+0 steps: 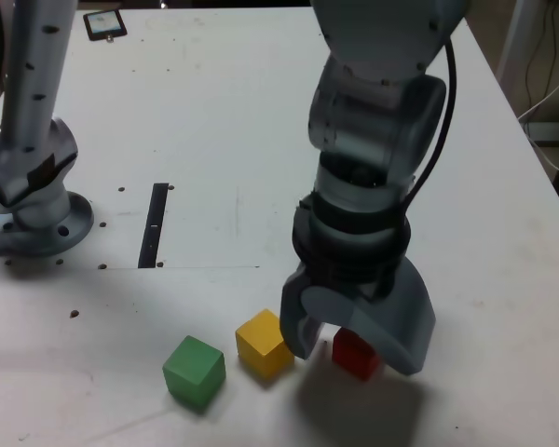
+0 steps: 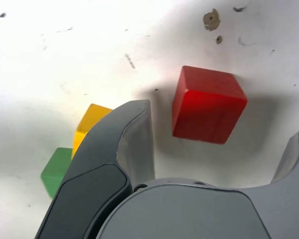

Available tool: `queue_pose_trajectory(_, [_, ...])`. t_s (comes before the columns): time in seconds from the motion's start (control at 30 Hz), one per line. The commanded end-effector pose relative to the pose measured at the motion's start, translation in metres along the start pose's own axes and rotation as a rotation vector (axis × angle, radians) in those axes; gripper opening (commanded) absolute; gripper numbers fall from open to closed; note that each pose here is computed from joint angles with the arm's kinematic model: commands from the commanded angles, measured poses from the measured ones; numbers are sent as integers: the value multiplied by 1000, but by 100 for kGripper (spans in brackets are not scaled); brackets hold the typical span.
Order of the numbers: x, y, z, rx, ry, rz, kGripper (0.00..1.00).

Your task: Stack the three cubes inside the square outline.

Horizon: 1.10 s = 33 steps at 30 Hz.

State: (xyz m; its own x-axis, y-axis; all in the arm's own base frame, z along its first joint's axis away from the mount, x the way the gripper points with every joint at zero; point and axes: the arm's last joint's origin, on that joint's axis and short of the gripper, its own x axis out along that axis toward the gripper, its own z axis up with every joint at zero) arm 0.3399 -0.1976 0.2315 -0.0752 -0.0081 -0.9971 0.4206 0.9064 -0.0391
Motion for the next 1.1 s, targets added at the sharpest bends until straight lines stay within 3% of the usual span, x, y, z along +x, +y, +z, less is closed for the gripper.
queue_pose_trajectory(0.0, [6,2,3,-1,7,4,88])
queue_pose_trajectory(0.2, [8,4,5,2,10,10,80])
queue_pose_trajectory(0.43, [11,6,5,13,27,16,62])
queue_pose_trajectory(0.6, [16,8,6,25,36,22,53])
queue_pose_trajectory(0.9, [17,12,10,51,22,22,49])
queue_pose_trajectory(1.07, [14,15,11,61,12,22,38])
